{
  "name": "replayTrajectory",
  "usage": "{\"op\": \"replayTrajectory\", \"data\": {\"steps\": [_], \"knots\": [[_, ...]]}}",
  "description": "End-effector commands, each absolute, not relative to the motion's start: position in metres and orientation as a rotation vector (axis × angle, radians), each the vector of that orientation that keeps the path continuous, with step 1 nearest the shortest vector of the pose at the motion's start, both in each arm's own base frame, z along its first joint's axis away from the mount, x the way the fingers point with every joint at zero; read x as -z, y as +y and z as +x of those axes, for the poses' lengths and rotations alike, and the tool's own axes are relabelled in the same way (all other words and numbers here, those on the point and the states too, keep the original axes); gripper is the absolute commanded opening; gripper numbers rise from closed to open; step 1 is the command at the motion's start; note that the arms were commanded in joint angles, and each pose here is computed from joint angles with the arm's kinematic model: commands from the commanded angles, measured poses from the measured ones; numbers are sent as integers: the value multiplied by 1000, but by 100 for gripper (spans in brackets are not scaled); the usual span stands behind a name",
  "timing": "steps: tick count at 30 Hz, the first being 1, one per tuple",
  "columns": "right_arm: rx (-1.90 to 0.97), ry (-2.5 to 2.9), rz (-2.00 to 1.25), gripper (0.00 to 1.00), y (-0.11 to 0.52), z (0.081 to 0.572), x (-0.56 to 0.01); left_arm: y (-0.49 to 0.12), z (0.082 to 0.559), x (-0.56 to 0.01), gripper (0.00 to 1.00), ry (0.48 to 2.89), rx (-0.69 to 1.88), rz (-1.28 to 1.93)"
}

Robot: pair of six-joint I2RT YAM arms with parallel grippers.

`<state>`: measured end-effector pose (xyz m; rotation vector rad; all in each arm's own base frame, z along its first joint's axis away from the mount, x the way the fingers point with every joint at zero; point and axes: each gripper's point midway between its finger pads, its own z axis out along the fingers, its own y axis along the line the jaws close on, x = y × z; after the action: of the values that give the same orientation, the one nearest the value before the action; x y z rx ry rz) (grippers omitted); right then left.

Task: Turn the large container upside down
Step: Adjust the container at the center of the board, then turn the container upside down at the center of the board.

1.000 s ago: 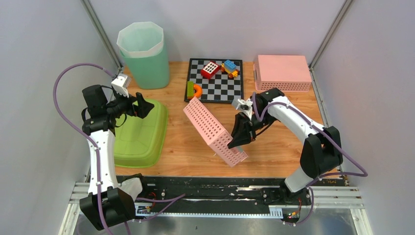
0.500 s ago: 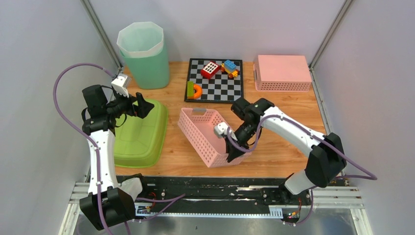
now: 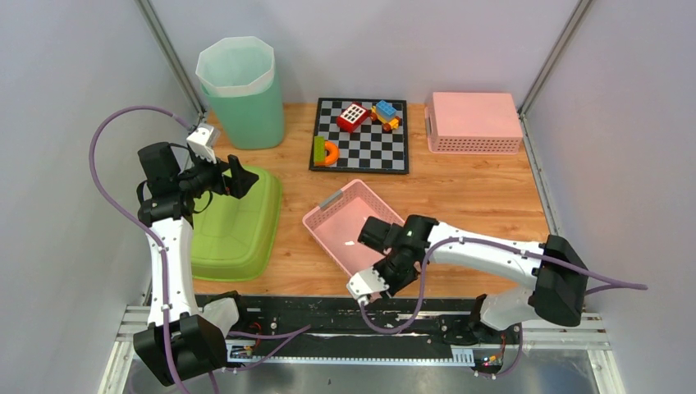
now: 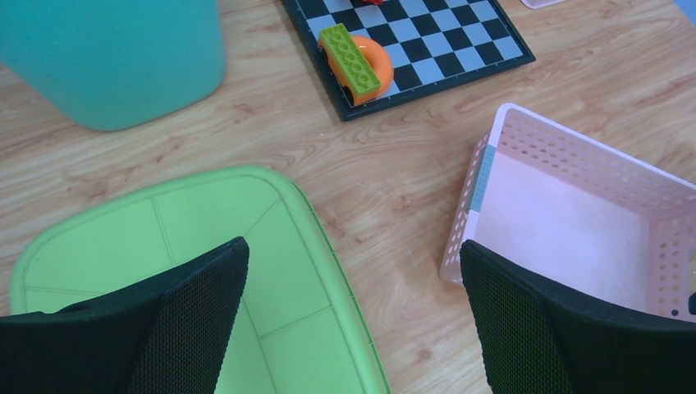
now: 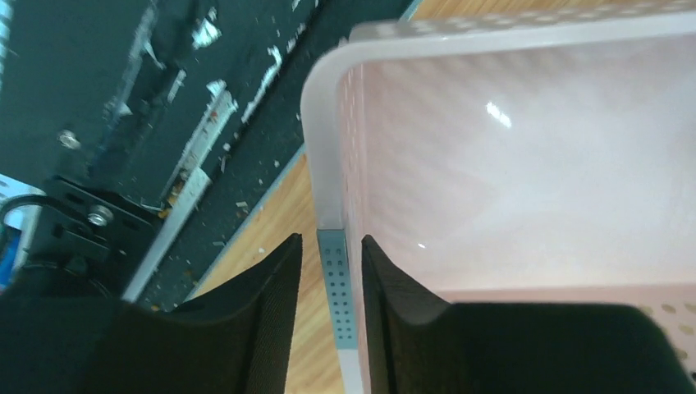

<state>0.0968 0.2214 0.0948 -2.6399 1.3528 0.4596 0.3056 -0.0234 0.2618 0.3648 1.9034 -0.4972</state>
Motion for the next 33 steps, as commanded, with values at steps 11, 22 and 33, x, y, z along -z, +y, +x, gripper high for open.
{"op": "replayTrajectory", "data": {"steps": [11, 22, 33], "knots": [[181, 1169, -2396, 50, 209, 144, -98, -21, 305, -262, 100, 1902, 485, 364], [236, 929, -2151, 54, 211, 154, -90, -10, 312, -254, 100, 1936, 428, 333], [275, 770, -2020, 46, 223, 153, -96, -4, 316, -247, 100, 1961, 400, 316]]}}
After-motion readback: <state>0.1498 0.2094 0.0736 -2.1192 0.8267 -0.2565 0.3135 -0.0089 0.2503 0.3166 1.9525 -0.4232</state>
